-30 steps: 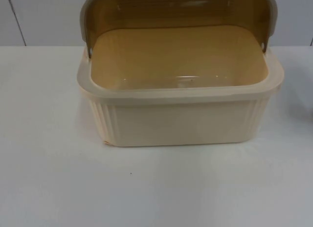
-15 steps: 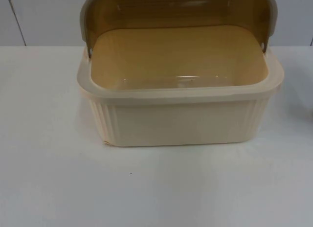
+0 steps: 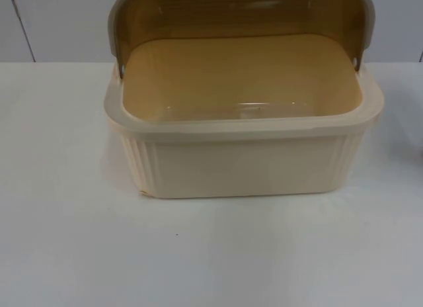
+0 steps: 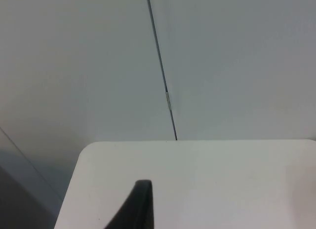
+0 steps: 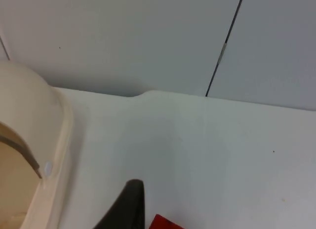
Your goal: Open the box lid with the left hand, place the block into the box with the right hand, then close the box lid with the left hand.
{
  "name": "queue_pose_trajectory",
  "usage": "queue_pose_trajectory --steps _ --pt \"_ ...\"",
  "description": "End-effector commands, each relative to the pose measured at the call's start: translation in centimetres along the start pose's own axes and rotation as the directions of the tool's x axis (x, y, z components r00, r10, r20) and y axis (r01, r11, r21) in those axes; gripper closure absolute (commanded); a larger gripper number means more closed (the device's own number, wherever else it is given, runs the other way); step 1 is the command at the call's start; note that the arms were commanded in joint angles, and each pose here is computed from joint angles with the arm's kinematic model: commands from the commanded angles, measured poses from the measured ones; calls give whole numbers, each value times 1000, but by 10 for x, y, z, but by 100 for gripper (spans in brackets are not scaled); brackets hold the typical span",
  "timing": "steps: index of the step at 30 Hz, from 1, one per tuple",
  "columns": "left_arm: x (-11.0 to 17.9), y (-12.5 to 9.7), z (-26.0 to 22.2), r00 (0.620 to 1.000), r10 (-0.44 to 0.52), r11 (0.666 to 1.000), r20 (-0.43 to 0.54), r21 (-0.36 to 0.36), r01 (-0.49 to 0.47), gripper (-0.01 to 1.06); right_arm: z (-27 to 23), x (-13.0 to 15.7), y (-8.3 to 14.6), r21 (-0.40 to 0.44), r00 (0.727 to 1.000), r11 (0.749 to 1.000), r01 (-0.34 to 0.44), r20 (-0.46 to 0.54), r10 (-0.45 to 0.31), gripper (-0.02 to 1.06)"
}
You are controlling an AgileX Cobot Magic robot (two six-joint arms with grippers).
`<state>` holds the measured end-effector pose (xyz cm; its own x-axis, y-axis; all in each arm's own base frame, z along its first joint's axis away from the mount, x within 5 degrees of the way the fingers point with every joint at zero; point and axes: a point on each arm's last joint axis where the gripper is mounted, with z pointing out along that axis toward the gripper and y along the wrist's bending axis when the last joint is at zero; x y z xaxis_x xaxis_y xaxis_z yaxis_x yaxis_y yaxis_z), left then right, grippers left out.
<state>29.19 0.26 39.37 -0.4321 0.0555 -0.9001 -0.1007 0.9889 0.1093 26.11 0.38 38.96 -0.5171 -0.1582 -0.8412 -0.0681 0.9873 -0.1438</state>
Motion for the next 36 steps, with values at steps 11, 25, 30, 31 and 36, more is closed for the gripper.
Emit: queue_pose_trajectory --steps 11,25,30,31,36 --pt "-1 0 0 1000 -10 1000 6 4 10 0 -3 1 2 -12 1000 1000 1 -12 -2 5" --pt "-1 0 0 1000 -13 1000 4 5 13 0 65 30 12 -43 948 988 -151 -291 132 5" --pt "-1 0 0 1000 -13 1000 4 5 13 0 97 42 15 -17 916 976 -216 -350 196 5" --pt "-1 0 0 1000 -13 1000 4 5 13 0 97 42 15 -17 916 976 -216 -350 196 5" --pt "-1 0 0 1000 -13 1000 2 4 13 0 126 56 17 28 885 961 -276 -382 265 5"
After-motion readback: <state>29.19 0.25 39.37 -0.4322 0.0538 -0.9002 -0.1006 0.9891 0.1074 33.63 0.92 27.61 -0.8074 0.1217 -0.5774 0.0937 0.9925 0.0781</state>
